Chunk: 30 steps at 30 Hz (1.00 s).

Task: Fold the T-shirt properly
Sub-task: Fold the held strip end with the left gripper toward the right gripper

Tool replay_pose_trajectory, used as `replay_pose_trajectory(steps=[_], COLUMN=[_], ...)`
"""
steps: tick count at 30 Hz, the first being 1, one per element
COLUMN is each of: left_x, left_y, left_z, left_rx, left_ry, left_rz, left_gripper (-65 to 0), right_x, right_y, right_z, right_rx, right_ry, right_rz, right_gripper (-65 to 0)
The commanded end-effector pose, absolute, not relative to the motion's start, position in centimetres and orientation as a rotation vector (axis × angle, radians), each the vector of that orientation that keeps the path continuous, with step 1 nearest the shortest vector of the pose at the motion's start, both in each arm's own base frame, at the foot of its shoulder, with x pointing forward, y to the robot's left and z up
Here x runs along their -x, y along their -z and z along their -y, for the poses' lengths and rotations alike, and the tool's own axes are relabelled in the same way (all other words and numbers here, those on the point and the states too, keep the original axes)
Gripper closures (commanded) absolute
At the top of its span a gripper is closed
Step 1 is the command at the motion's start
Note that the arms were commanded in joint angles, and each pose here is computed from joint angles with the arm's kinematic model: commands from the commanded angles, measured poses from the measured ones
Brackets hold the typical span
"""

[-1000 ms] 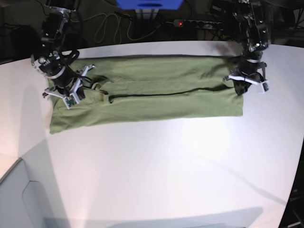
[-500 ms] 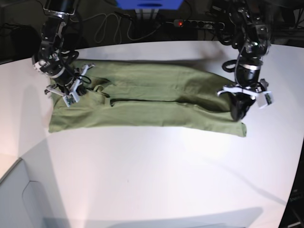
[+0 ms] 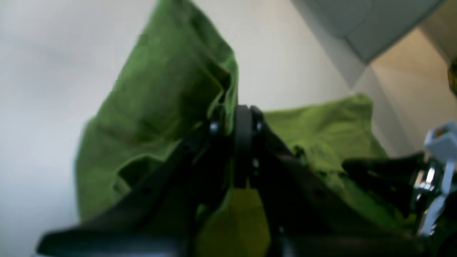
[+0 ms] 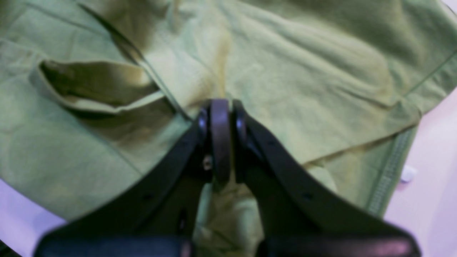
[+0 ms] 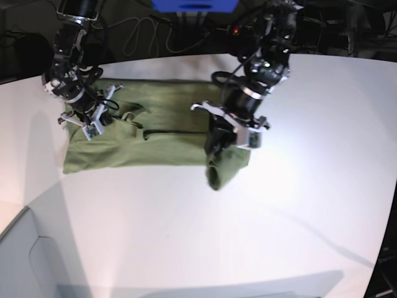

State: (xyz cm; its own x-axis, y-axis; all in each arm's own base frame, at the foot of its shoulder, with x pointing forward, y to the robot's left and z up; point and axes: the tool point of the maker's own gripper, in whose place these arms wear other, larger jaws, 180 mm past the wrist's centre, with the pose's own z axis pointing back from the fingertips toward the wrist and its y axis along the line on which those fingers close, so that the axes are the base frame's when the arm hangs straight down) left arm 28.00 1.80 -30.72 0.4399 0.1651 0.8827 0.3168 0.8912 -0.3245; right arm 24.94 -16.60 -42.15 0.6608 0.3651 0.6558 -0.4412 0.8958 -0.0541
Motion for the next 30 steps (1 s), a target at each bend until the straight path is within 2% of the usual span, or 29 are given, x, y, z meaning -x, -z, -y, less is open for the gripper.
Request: replay_pose_trajectory(steps=[1, 12, 30], left_x=[-28.5, -28.1, -29.0], left_y=[29.7, 34.4, 34.0], left_z=[-0.8, 6.4, 8.9], left_rx=[0.516, 0.596, 0.645], left_ry=[0.106, 0.247, 0.218], left_rz=[1.161, 1.016, 1.007], left_gripper=[0.0, 0.0, 0.0], right_x=[-25.3, -25.3, -25.2], right_y=[41.5, 41.5, 41.6], right_z=[16.6, 16.6, 16.6], right_rx=[-0.112, -0.111, -0.111], right_ry=[-0.481, -0.483, -0.483], right_rz=[0.737, 0.735, 0.732], right_gripper=[0.0, 0.0, 0.0])
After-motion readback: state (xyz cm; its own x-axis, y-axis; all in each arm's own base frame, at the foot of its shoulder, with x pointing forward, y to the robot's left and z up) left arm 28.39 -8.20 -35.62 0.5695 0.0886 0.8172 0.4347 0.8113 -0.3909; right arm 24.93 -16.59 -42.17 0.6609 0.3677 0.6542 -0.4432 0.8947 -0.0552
